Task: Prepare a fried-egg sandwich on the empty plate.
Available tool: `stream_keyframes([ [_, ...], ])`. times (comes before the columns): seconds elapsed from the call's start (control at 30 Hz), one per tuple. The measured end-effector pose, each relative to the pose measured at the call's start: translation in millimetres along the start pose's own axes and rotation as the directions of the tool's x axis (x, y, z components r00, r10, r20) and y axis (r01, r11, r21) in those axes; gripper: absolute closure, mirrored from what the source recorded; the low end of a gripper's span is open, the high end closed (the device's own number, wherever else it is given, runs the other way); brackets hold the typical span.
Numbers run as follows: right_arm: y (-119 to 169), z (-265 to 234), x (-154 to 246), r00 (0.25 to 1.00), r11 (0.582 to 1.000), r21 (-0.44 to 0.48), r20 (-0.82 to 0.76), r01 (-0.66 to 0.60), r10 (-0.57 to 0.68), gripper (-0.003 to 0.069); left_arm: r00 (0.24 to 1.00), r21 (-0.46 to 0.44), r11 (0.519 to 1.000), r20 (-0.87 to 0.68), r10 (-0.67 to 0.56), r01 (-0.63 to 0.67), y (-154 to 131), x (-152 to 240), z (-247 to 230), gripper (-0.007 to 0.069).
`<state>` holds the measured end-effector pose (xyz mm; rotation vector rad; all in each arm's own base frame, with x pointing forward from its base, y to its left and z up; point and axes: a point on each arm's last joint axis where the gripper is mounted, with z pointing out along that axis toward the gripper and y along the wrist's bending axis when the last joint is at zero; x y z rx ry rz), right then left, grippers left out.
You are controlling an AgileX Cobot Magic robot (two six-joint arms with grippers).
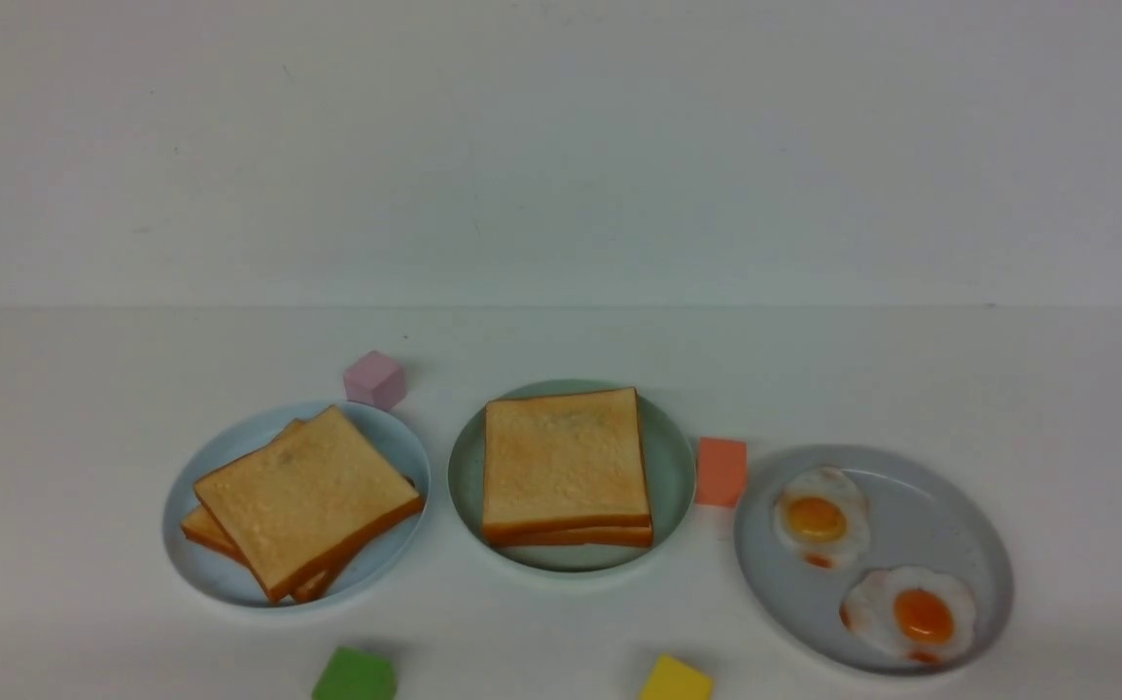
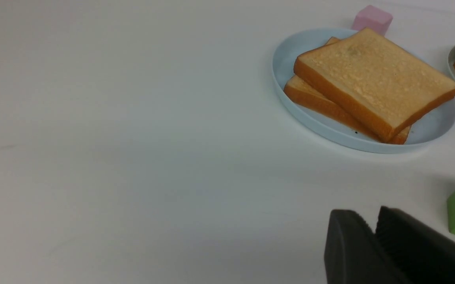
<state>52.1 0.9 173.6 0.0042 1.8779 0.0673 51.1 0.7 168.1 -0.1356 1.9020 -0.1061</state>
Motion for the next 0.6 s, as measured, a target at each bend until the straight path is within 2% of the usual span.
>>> stream_keyframes([
  [0.6,0.0,0.0,0.0,1.0,1.0,0.0,0.0,-0.002,0.002,0.0566,1.0,0.0,1.0,0.0,0.001,-0.001,0.0,0.0,0.0,0.0491],
])
